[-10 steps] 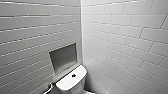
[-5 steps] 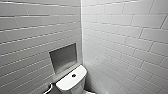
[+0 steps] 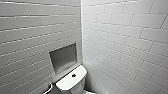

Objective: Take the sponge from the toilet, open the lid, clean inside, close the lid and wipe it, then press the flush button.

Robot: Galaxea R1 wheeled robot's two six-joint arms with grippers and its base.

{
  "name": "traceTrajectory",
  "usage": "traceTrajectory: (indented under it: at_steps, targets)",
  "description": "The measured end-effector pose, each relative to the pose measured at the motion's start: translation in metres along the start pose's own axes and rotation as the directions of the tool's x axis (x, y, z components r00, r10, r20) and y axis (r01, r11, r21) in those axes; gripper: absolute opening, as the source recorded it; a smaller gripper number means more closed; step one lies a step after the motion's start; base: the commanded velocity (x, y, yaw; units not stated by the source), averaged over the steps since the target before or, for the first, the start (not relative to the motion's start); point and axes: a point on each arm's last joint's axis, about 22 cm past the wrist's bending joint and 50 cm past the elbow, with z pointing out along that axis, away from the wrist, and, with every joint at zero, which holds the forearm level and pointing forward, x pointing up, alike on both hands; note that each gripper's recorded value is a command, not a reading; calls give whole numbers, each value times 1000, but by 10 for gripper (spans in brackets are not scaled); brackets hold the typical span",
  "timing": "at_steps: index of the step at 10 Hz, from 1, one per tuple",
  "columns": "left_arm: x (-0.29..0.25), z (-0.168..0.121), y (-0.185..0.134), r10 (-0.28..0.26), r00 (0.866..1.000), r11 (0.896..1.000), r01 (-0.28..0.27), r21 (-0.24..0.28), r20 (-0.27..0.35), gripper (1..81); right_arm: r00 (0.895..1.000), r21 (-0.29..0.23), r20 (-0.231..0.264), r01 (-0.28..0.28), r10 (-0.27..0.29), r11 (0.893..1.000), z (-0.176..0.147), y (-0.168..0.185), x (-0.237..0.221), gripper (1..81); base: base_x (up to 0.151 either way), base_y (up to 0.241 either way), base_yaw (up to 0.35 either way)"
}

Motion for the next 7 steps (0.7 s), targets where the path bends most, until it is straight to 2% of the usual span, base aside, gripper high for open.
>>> traceTrajectory:
  at_steps: [3,5,7]
  targets:
    - [79,-26,20,96,994,995,-98,-27,-59,811,1000,0,1,1,-1,1000,0,0,0,10,0,0,0]
    - [123,-40,37,138,987,989,-142,-46,-78,811,1000,-1,1,2,-2,1000,-1,1,0,10,0,0,0]
    - [161,-58,44,169,980,984,-174,-39,-103,811,1000,-1,2,1,-1,1000,-1,1,0,10,0,0,0]
